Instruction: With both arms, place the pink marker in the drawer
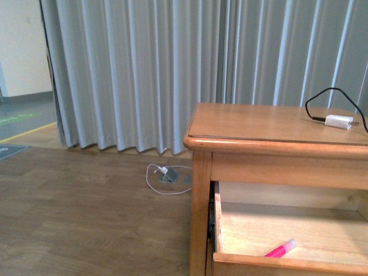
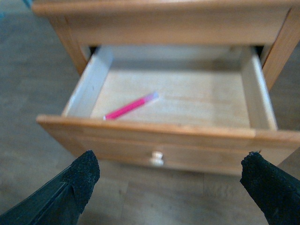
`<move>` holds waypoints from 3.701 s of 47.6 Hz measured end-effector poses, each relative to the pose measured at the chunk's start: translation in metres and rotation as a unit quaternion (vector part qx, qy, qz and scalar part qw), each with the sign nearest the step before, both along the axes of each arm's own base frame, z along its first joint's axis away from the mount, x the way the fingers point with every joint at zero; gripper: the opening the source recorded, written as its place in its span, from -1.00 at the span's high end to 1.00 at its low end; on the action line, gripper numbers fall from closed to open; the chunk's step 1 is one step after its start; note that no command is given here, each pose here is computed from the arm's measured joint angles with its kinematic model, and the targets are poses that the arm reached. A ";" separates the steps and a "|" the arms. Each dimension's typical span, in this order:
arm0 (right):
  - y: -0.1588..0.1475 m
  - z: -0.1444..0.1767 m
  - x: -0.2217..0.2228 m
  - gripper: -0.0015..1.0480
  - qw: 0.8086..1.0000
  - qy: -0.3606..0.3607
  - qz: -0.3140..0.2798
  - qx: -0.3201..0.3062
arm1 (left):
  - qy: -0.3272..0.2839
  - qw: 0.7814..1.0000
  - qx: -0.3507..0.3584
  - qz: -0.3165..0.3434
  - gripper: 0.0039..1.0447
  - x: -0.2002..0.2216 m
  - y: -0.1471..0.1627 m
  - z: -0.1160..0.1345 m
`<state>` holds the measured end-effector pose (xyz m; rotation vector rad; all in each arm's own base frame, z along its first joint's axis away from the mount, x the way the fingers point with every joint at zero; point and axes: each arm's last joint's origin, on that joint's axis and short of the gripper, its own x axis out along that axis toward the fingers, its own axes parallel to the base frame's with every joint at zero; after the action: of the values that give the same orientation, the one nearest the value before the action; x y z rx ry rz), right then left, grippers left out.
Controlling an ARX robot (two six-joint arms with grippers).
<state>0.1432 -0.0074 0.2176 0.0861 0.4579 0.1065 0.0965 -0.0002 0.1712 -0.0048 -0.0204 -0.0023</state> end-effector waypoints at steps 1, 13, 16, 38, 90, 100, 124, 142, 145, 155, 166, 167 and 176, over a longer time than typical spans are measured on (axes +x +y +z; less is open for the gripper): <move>0.000 -0.003 0.003 -0.84 1.000 0.012 0.004 0.000 | 0.000 1.000 0.000 0.000 -0.30 0.000 0.000 0.000; -0.001 -0.042 0.041 -0.84 0.993 0.109 0.035 -0.010 | 0.000 1.000 0.000 0.000 -0.88 0.000 0.000 0.000; 0.001 -0.057 0.055 -0.84 0.990 0.133 0.039 -0.009 | 0.000 1.000 0.000 0.000 -0.89 0.000 0.000 0.000; 0.017 -0.082 0.130 -0.84 0.996 0.088 -0.015 -0.022 | 0.000 1.000 0.000 0.000 -0.89 0.000 0.000 0.000; 0.012 -0.122 0.278 -0.84 0.992 -0.037 -0.091 -0.079 | 0.000 1.000 0.000 0.000 -0.89 0.000 0.000 0.000; 0.009 -0.123 0.278 -0.84 0.992 -0.028 -0.090 -0.084 | 0.000 1.000 0.000 0.000 -0.89 0.000 0.000 0.000; 0.003 -0.031 0.174 -0.84 0.999 -0.027 -0.019 -0.023 | 0.000 1.000 0.000 0.000 -0.89 0.000 0.000 0.000; -0.010 0.057 -0.002 -0.84 0.995 -0.090 -0.002 0.050 | 0.000 1.000 0.000 0.000 -0.89 0.000 0.000 0.000; -0.012 0.060 -0.016 -0.84 0.994 -0.102 -0.016 0.047 | 0.000 1.000 0.000 0.000 -0.89 0.000 0.000 0.000; -0.011 0.054 -0.017 -0.66 0.986 -0.162 -0.047 0.004 | 0.000 1.000 0.000 0.000 -0.89 0.000 0.000 0.000; -0.003 0.020 -0.025 0.12 0.971 -0.228 -0.060 -0.038 | 0.000 1.000 0.000 0.000 -0.89 0.000 0.000 0.000; -0.002 0.017 -0.025 0.19 0.971 -0.225 -0.069 -0.041 | 0.000 1.000 0.000 0.000 -0.89 0.000 0.000 0.000; 0.007 -0.005 -0.029 0.87 0.972 -0.224 -0.053 -0.040 | 0.000 1.000 0.000 0.000 -0.89 0.000 0.000 0.000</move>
<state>0.1140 -0.0004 0.2122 0.0059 0.0048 -0.0004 0.0965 -0.0002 0.1712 -0.0044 -0.0200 -0.0027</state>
